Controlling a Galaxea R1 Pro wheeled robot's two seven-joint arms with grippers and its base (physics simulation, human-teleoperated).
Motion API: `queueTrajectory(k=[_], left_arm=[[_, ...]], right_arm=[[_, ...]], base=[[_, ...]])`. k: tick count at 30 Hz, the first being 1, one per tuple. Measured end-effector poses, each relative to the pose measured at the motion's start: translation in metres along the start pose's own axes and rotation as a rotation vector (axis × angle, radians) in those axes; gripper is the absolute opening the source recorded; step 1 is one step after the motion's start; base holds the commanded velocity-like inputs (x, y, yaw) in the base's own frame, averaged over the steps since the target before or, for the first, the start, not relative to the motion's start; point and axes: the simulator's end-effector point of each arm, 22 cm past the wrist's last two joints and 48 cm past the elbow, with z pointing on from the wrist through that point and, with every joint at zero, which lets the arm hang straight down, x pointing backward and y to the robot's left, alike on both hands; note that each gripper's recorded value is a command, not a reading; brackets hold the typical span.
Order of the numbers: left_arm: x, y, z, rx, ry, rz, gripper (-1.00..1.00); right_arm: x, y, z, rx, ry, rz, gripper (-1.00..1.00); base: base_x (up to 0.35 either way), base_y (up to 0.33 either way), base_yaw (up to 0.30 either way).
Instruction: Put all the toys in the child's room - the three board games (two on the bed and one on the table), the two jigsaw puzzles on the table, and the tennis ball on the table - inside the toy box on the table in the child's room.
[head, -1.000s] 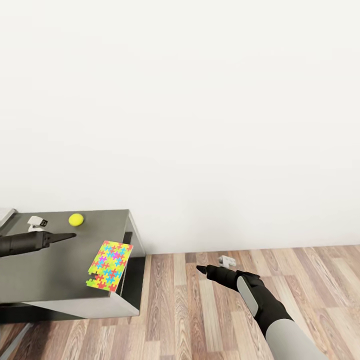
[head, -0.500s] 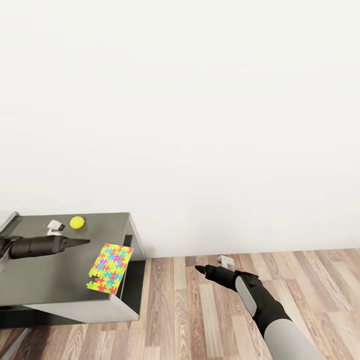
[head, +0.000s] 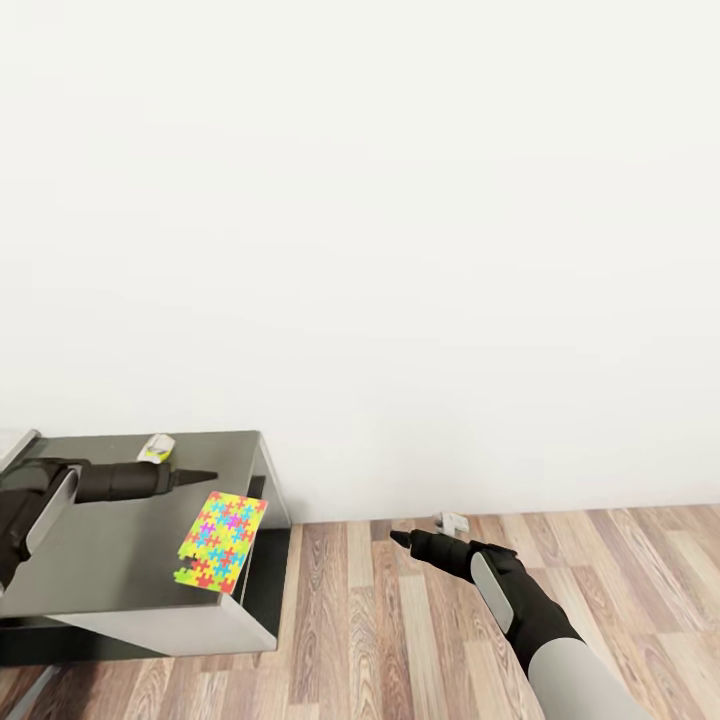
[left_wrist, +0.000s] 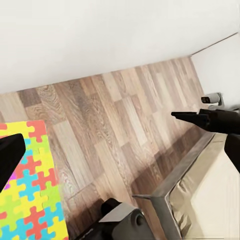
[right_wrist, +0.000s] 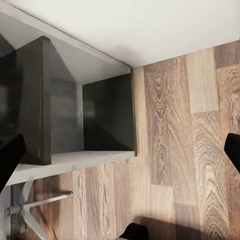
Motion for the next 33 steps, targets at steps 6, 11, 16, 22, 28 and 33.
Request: queueTrajectory(k=[6,11,16,22,28,33], left_arm=[[0.004,-0.020,-0.002,0.006,0.019,0.026,1.00],[0.003,-0.024,-0.005,0.005,0.018,0.033,1.00],[0.001,-0.028,-0.009,0.007,0.016,0.030,1.00],[-0.001,-0.032,-0.012,0.008,0.013,0.028,1.00],[-0.005,-0.037,-0.016,0.016,0.006,0.033,1.00],[-0.007,-0.042,-0.019,0.025,-0.002,0.039,1.00]], right_arm=[[-0.004,0.003,-0.002,-0.002,-0.008,-0.005,1.00],[-0.007,0.005,-0.005,-0.005,-0.015,-0.009,1.00],[-0.015,0.009,-0.007,-0.011,-0.044,-0.021,1.00],[-0.023,0.013,-0.010,-0.018,-0.071,-0.033,1.00],[-0.028,0.016,-0.013,-0.022,-0.081,-0.039,1.00],[-0.031,0.019,-0.015,-0.025,-0.088,-0.043,1.00]], base=[[0.000,0.000,0.000],[0.000,0.000,0.000],[0.000,0.000,0.000],[0.000,0.000,0.000],[0.000,0.000,0.000],[0.000,0.000,0.000]])
